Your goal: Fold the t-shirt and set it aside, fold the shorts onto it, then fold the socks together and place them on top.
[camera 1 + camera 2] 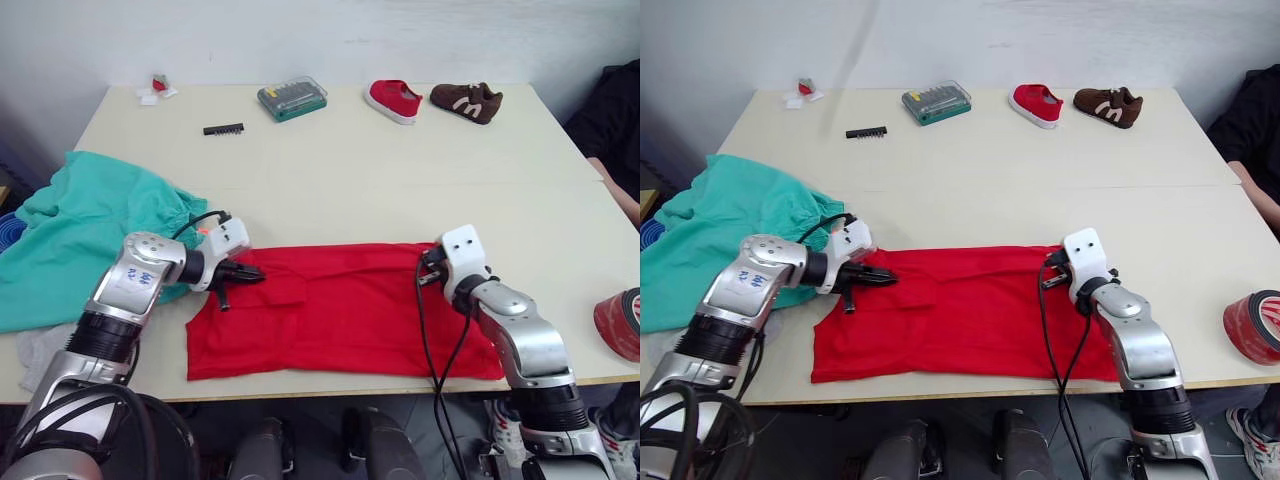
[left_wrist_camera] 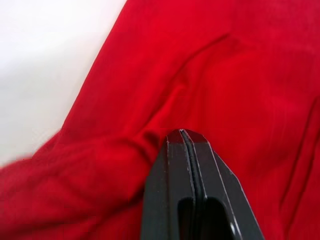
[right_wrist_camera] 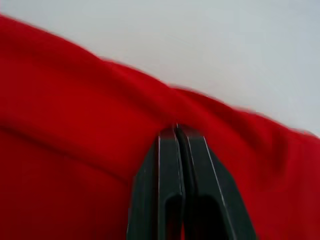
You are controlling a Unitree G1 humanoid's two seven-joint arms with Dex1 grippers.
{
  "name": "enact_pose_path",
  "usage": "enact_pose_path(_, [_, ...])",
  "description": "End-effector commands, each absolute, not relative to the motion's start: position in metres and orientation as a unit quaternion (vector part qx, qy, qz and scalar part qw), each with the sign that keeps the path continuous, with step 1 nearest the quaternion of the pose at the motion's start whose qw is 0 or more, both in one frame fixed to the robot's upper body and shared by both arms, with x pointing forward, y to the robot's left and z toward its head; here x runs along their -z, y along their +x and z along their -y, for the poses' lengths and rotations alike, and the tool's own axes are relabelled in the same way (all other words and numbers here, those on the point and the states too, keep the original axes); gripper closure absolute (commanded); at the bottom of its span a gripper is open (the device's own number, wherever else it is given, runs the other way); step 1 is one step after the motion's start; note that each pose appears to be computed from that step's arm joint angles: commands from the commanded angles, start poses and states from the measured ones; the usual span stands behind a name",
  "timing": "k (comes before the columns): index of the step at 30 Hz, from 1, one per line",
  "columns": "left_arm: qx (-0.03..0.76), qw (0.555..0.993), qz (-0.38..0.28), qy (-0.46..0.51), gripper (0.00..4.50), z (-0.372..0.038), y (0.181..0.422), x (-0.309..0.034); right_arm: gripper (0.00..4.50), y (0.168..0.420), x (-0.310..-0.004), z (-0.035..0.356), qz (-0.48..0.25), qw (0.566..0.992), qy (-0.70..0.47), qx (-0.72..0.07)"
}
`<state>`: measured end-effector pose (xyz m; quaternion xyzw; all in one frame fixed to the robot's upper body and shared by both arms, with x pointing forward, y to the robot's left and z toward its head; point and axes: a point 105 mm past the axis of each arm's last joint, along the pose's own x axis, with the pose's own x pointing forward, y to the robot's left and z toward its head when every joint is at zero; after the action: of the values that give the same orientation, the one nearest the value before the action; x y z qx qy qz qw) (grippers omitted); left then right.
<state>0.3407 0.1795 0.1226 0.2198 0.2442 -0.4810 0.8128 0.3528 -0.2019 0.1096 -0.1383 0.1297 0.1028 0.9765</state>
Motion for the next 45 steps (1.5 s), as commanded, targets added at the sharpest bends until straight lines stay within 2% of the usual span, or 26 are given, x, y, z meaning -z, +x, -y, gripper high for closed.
enact_pose_path(1, [0.443, 0.821, -0.303, 0.195, 4.5, -0.206, 0.325, -0.105, 4.44, 0.347, -0.107, 0.234, -0.145, 0.977, -0.152, -0.047])
enact_pose_path(5, [0.428, 0.825, -0.319, 0.183, 4.5, -0.219, 0.311, -0.106, 4.44, 0.342, -0.109, 0.248, -0.142, 0.977, -0.155, -0.029])
enact_pose_path(9, [0.433, 0.831, -0.304, 0.173, 4.5, -0.219, 0.309, -0.117, 4.44, 0.343, -0.129, 0.237, -0.097, 0.984, -0.136, -0.052])
enact_pose_path(13, [0.46, 0.843, -0.238, 0.144, 4.5, -0.197, 0.324, -0.15, 4.44, 0.346, -0.147, 0.218, -0.063, 0.985, -0.136, -0.079])
enact_pose_path(17, [0.456, 0.86, -0.191, 0.128, 4.5, -0.178, 0.347, -0.174, 4.44, 0.352, -0.152, 0.196, -0.053, 0.985, -0.126, -0.108])
enact_pose_path(22, [0.46, 0.859, -0.175, 0.141, 4.5, -0.155, 0.367, -0.171, 4.44, 0.355, -0.139, 0.176, -0.071, 0.98, -0.122, -0.139])
enact_pose_path(26, [0.43, 0.86, -0.209, 0.18, 4.5, -0.16, 0.379, -0.151, 4.44, 0.357, -0.124, 0.173, -0.094, 0.978, -0.12, -0.141])
enact_pose_path(31, [0.382, 0.839, -0.267, 0.279, 4.5, -0.208, 0.373, -0.13, 4.44, 0.356, -0.105, 0.195, -0.126, 0.979, -0.128, -0.1])
enact_pose_path(37, [0.342, 0.853, -0.286, 0.272, 4.5, -0.25, 0.353, -0.139, 4.44, 0.35, -0.103, 0.227, -0.137, 0.979, -0.139, -0.054])
enact_pose_path(41, [0.345, 0.877, -0.242, 0.232, 4.5, -0.243, 0.353, -0.155, 4.44, 0.349, -0.114, 0.231, -0.114, 0.985, -0.117, -0.054])
enact_pose_path(45, [0.378, 0.887, -0.166, 0.206, 4.5, -0.213, 0.359, -0.184, 4.44, 0.35, -0.128, 0.216, -0.091, 0.985, -0.12, -0.088])
